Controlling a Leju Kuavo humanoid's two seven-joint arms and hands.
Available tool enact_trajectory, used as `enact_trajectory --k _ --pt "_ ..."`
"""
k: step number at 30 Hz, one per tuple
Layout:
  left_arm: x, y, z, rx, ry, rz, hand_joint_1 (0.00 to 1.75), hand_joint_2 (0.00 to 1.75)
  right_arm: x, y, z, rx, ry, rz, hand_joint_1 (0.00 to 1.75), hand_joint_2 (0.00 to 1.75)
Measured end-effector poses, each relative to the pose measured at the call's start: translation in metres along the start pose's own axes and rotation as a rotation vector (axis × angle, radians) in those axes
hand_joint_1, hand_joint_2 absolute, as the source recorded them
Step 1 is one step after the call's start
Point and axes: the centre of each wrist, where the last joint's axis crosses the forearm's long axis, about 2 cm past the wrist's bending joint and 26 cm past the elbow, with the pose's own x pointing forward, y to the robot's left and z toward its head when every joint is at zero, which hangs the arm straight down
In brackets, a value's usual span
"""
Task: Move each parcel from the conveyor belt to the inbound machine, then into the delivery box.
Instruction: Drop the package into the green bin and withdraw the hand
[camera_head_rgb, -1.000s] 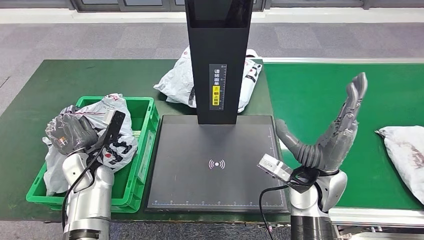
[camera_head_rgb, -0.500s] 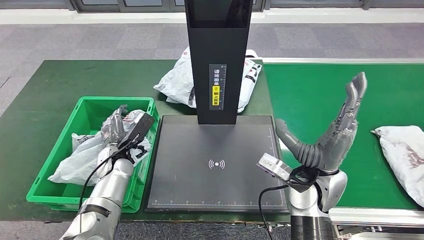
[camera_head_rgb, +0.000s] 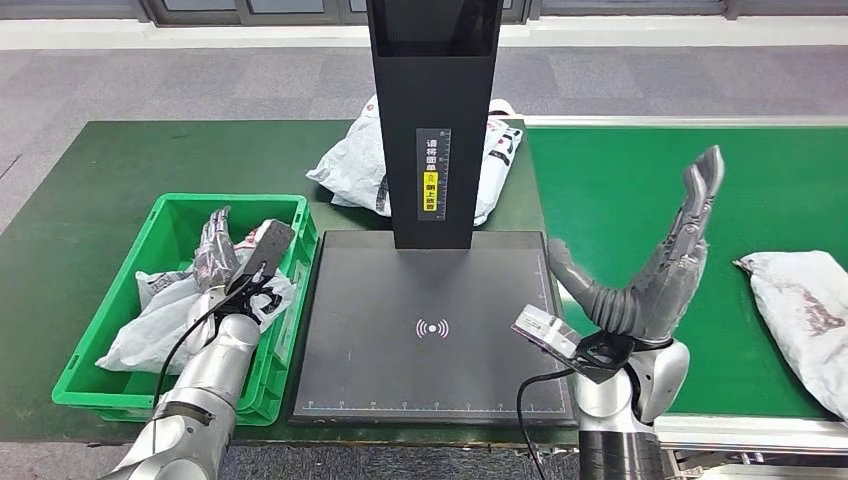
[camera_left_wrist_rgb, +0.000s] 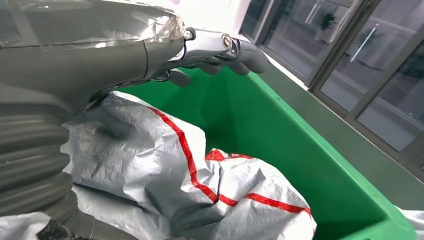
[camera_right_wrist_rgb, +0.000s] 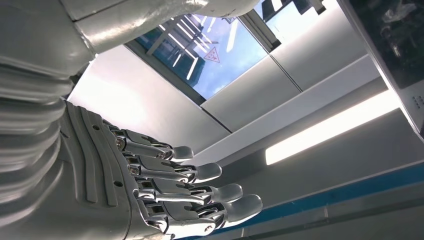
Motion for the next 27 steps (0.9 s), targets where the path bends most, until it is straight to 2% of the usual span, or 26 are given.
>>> enact_trajectory --k 10,14,21,27 --pt "0.001 0.006 0.003 0.027 0.002 0.009 0.00 1.75 0.000 0.000 0.001 0.002 0.014 0.000 0.00 1.75" --pt "0.000 0.010 0.007 0.077 0.005 0.001 0.00 1.75 0.000 0.000 0.001 0.005 0.016 0.004 0.00 1.75" --pt "0.006 0.026 0.034 0.173 -0.061 -0.006 0.00 1.75 -0.001 -0.001 0.004 0.012 0.031 0.013 0.00 1.75" --pt "0.011 0.033 0.055 0.180 -0.115 -0.004 0.00 1.75 -0.005 -0.004 0.009 0.016 0.034 0.024 0.00 1.75"
